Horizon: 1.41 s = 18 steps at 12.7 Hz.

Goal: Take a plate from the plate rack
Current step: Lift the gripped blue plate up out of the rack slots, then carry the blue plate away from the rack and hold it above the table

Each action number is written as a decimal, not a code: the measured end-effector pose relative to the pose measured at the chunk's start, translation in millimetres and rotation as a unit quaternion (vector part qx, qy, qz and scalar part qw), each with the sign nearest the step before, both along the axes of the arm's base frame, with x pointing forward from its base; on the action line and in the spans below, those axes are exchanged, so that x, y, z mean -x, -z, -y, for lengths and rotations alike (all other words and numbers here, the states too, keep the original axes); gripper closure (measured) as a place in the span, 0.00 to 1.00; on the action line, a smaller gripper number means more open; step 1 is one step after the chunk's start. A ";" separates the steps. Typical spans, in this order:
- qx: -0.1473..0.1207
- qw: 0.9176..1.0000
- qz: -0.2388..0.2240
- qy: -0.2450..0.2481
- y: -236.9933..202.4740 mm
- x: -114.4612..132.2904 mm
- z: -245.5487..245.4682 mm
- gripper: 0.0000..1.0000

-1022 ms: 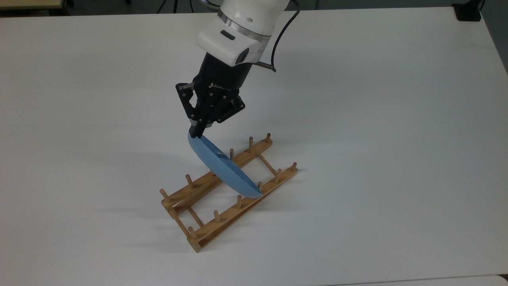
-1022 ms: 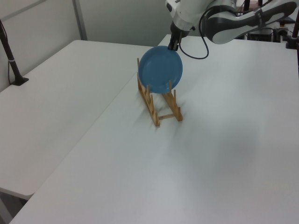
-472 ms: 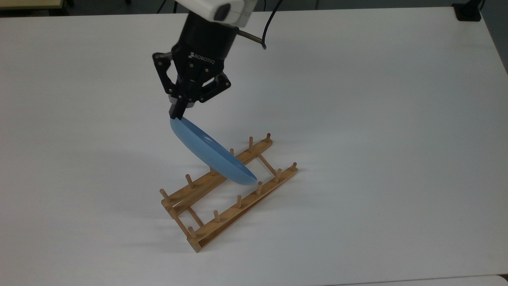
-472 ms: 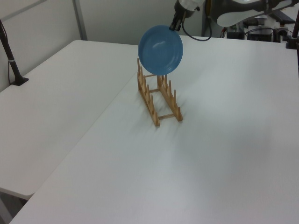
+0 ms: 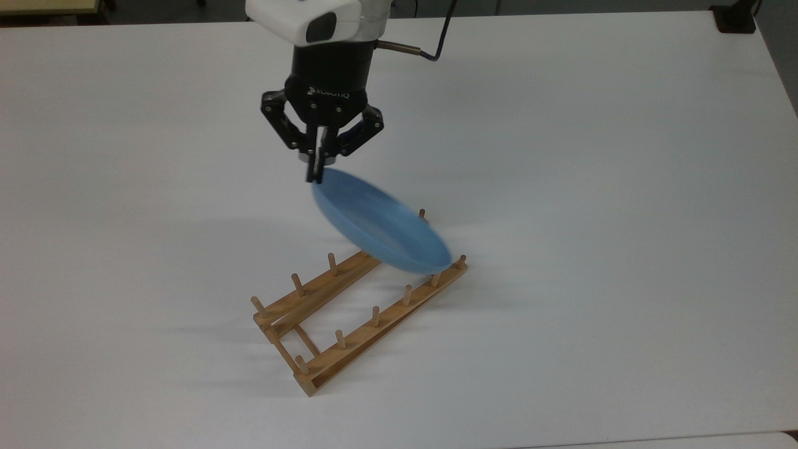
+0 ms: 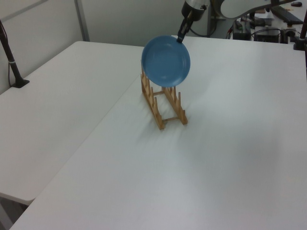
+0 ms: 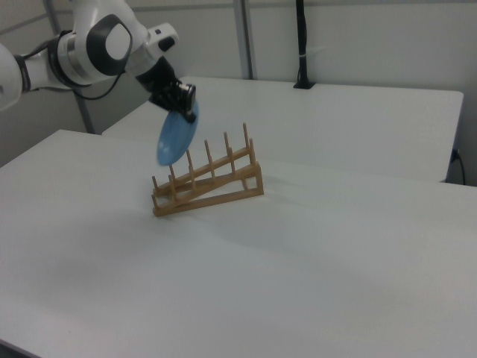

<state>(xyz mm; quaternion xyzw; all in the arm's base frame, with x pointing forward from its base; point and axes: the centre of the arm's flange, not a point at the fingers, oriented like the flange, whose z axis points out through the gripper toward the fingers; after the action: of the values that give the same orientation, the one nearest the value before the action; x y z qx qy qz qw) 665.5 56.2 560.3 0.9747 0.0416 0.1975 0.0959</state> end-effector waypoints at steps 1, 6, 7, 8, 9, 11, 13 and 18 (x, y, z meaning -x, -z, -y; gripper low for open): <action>-0.024 0.999 -0.039 -0.014 8.4 4.6 -0.3 0.96; -0.054 0.960 -0.233 -0.146 46.0 37.6 6.9 0.96; -0.051 0.947 -0.263 -0.178 53.0 43.7 8.7 0.96; -0.049 0.934 -0.287 -0.208 60.7 48.6 11.4 0.96; -0.049 0.916 -0.313 -0.245 74.7 53.2 16.2 0.96; -0.048 0.893 -0.339 -0.293 100.6 55.4 22.8 0.96; -0.048 0.862 -0.383 -0.329 152.7 54.2 28.6 0.96; -0.063 0.827 -0.442 -0.341 234.8 51.7 29.2 0.95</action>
<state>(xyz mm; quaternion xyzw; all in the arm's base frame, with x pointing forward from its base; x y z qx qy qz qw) 613.8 27.0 325.5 0.8854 0.3968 -0.2325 -0.0673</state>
